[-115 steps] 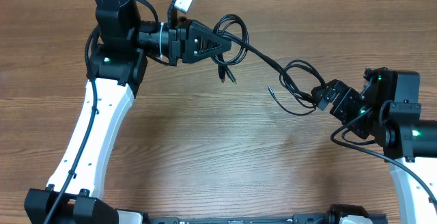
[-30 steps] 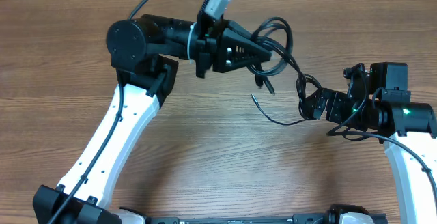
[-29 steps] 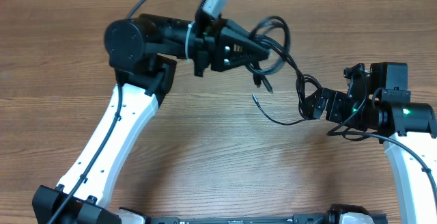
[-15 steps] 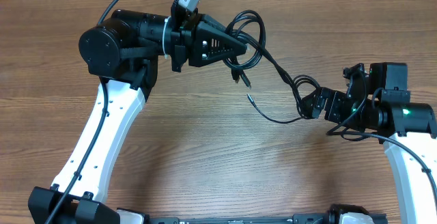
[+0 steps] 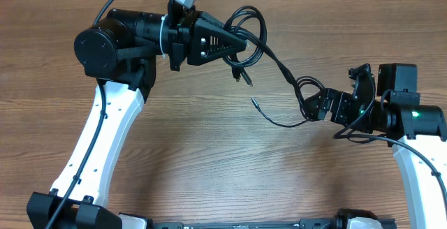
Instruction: Untangle cables
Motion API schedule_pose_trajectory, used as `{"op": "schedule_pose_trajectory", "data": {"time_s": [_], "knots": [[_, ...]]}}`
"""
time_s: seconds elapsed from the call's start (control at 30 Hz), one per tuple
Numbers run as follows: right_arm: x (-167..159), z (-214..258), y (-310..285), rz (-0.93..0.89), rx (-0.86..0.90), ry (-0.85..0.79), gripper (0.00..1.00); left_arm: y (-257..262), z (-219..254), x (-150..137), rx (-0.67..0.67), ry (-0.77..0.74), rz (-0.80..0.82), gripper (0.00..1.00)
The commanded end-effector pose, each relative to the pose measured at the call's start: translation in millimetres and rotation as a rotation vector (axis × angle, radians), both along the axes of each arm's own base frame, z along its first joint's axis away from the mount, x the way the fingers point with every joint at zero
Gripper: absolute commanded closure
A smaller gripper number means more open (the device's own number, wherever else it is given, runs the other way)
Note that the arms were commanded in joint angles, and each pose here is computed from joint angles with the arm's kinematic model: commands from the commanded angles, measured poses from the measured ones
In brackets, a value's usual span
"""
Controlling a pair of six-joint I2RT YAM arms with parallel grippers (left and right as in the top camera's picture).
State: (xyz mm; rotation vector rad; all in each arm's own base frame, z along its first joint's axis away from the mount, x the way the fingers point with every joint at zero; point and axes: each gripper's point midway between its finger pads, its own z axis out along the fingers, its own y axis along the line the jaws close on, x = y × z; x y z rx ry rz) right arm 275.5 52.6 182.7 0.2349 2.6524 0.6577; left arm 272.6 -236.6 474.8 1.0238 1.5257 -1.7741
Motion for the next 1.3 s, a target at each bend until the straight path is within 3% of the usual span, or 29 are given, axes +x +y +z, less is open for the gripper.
{"op": "schedule_pose_trajectory", "data": {"time_s": [0.0, 0.27, 0.73, 1.27], "knots": [[4.1, 6.6, 13.8, 0.059, 0.083, -0.040, 0.00, 7.2, 28.0, -1.8, -0.080, -0.048, 0.064, 0.96], [6.8, 33.0, 42.7, 0.159, 0.268, -0.118, 0.00, 6.8, 24.5, -4.1, -0.061, -0.052, 0.050, 0.96], [5.5, 36.7, 46.7, 0.175, 0.297, -0.123, 0.00, 6.8, 23.4, -4.9, -0.055, -0.053, 0.045, 0.96], [2.8, 22.1, 34.8, 0.145, 0.202, -0.087, 0.00, -1.8, 45.5, 1.5, -0.183, -0.041, 0.100, 0.96]]}}
